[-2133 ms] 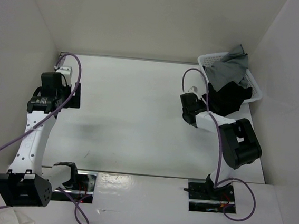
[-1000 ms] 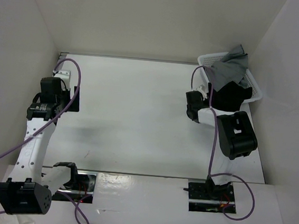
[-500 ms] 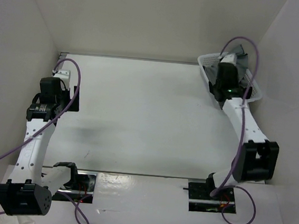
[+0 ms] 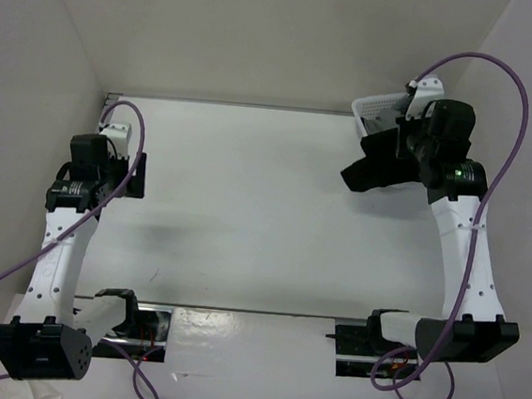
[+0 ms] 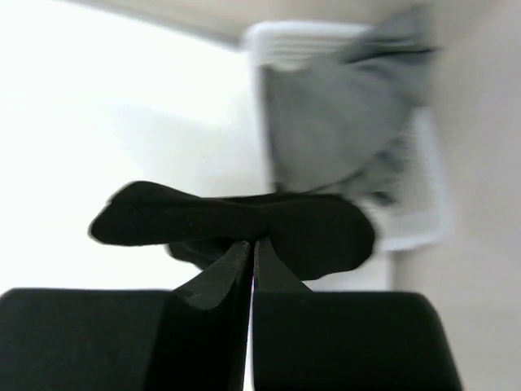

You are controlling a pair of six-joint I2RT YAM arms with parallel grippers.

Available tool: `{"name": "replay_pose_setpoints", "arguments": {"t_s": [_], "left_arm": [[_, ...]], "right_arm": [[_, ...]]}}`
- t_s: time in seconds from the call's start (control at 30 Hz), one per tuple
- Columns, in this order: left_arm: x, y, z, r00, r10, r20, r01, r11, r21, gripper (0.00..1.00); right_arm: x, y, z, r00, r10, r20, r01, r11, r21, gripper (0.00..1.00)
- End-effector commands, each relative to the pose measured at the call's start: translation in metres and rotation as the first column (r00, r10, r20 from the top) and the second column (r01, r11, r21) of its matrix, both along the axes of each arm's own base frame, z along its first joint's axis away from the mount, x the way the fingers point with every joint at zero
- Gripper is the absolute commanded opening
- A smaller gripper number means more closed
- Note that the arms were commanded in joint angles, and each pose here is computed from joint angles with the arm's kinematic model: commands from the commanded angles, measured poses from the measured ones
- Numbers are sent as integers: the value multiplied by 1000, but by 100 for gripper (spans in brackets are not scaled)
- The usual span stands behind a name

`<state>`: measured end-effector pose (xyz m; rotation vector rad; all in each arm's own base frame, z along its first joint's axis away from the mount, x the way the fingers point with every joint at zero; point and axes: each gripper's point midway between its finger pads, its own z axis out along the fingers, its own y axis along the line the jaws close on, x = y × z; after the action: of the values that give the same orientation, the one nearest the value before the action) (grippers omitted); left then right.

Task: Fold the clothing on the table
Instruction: Move the skirt to the center of the board

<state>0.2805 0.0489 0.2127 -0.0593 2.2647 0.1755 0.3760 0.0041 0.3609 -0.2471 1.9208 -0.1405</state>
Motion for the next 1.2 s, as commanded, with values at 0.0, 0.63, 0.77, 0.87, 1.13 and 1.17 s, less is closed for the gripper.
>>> {"name": "replay_pose_setpoints", "arguments": {"t_s": [0.0,0.63,0.77,0.87,1.13,1.17], "left_arm": [[1,-4,15,998,-47,32,47,999,-4,100],[6,-34,37,973,-222,56,229,962,-151,100],[19,-32,57,971,-228,78,238,959,-154,100],[24,-36,56,967,-247,66,255,950,-179,100],[22,-48,28,949,-315,24,313,924,-219,100],[21,-52,24,942,-335,15,330,918,-218,100]], "right_arm": [[-26,66,11,942,334,-19,-326,927,184,0],[-74,156,119,571,795,206,-806,496,323,0],[-59,166,113,528,823,211,-814,419,402,0],[-52,182,77,468,868,164,-781,320,537,27],[-2,211,-134,667,632,-394,-560,775,293,98],[-2,211,-140,674,618,-405,-554,785,277,98]]}}
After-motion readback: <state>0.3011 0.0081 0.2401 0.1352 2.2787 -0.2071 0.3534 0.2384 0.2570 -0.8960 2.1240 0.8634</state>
